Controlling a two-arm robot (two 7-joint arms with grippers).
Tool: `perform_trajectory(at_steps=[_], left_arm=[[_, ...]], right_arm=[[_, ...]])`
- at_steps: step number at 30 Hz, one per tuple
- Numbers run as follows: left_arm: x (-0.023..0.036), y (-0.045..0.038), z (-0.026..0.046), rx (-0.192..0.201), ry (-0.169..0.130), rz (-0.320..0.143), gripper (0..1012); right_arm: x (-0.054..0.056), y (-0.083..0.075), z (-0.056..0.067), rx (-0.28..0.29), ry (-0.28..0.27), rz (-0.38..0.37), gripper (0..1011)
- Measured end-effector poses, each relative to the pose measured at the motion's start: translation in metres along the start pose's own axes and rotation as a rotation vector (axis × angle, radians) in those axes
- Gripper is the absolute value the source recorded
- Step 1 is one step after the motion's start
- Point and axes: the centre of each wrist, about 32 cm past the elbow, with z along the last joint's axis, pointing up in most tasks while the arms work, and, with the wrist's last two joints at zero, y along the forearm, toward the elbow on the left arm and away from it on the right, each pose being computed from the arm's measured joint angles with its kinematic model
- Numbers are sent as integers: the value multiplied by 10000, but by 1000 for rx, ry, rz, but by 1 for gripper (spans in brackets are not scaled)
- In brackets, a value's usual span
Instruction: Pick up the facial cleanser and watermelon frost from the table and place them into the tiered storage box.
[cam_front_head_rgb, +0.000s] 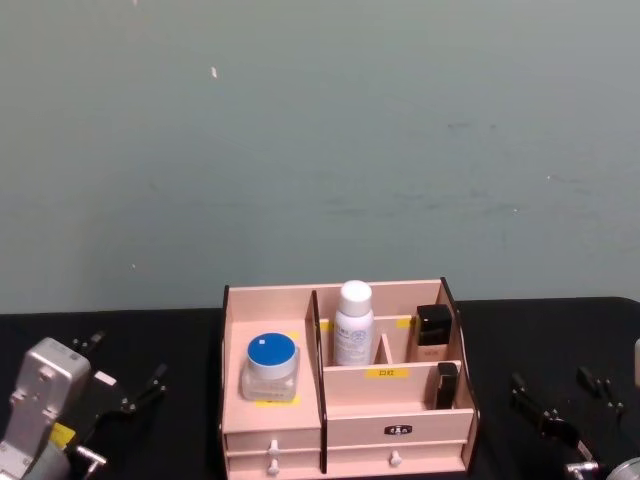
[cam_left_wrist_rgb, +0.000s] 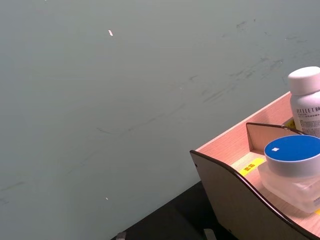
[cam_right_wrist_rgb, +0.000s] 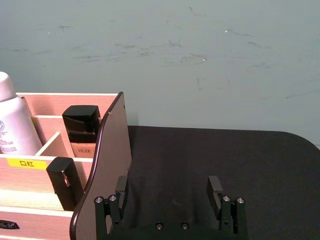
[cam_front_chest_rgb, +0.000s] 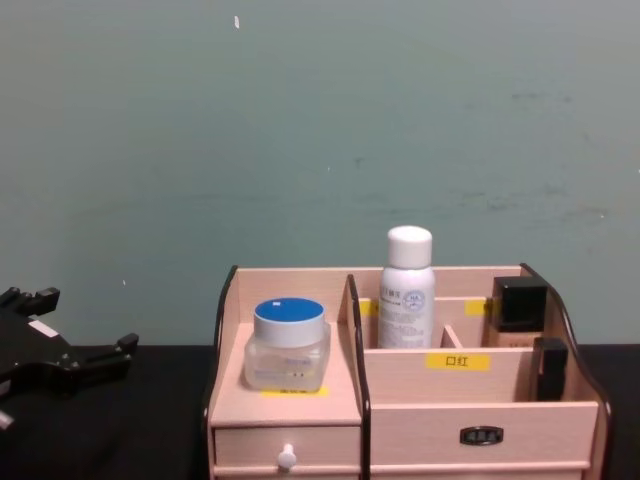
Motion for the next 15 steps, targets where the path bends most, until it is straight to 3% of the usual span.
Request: perform_trajectory(at_steps=[15], left_arm=[[0,0,0,0,0,0,1001]], right_arm=[[1,-2,0,1,0,0,1002]])
